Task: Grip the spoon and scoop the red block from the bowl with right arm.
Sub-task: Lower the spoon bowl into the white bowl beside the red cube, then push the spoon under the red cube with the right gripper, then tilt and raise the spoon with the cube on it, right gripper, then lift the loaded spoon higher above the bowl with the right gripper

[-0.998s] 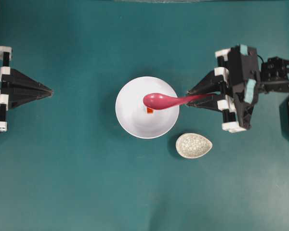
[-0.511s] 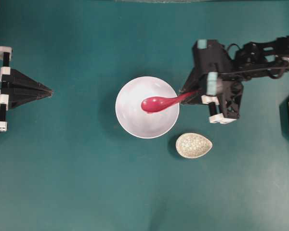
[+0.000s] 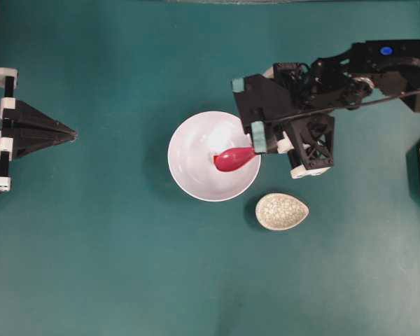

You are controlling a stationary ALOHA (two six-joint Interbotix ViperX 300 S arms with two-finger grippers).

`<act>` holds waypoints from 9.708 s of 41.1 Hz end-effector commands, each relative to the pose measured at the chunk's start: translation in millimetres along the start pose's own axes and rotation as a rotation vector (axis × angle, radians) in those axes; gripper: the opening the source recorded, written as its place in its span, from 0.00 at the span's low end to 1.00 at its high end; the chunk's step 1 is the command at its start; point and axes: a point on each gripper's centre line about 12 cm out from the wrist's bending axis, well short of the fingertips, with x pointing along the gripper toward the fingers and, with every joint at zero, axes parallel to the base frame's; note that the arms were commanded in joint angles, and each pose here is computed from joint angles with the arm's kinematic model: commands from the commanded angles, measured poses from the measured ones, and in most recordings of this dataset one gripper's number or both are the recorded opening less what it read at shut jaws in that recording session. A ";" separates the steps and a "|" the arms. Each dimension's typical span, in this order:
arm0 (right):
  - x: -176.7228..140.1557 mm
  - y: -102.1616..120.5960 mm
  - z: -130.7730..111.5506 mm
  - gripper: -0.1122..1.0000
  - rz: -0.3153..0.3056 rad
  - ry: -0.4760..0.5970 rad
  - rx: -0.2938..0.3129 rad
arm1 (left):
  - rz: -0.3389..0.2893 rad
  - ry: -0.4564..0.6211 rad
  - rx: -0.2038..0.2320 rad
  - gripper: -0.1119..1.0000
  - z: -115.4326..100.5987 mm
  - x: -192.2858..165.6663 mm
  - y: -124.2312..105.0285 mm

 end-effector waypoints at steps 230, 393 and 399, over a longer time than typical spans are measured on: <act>55.1 -11.8 17.4 0.32 -0.147 -0.200 0.193 | 0.003 0.011 0.002 0.10 1.8 0.6 0.7; -59.0 35.2 10.7 0.32 -0.245 -0.644 -0.045 | 0.003 -0.014 0.001 0.10 7.6 -5.8 0.7; -59.9 32.3 10.5 0.32 -0.260 -0.637 -0.057 | 0.003 -0.020 -0.001 0.10 8.9 -6.8 0.7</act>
